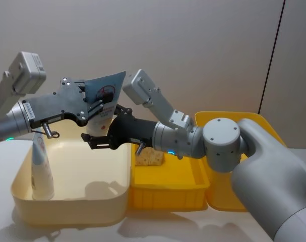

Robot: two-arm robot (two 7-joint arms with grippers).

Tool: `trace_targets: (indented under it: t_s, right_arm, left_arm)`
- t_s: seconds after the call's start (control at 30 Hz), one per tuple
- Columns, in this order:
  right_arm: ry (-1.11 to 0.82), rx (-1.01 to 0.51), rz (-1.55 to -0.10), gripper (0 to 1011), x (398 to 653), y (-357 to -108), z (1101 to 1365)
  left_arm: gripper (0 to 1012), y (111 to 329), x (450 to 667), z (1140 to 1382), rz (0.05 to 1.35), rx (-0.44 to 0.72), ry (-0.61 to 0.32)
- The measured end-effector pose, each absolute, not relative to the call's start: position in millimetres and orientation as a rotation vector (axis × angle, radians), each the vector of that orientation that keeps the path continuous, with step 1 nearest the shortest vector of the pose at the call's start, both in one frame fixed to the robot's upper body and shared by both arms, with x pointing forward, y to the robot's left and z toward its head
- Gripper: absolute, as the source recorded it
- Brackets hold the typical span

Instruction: Bimanual collaborative sorting of washing and personal care products

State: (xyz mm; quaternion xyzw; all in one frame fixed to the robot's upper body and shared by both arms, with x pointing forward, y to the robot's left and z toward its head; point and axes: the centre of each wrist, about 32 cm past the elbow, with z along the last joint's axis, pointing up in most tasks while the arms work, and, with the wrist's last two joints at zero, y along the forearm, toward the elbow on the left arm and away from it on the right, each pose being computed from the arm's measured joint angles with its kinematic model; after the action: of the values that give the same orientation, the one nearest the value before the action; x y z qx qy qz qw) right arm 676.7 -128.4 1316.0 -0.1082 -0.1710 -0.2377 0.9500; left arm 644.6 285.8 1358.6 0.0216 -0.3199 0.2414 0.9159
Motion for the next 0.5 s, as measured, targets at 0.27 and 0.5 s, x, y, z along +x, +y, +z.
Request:
trace_targets:
  t_s: [0.27,0.5]
  right_arm:
    - [-0.322,-0.221,-0.488,982,675.3,-122.2,1314.5]
    - [-0.310,-0.222,-0.491,809,674.7,-119.4,1313.9]
  left_arm:
    - [234,284.0,645.0,1358.5,0.498,0.043,-0.660]
    - [235,283.3,645.1,1358.2,0.499,0.043,-0.660]
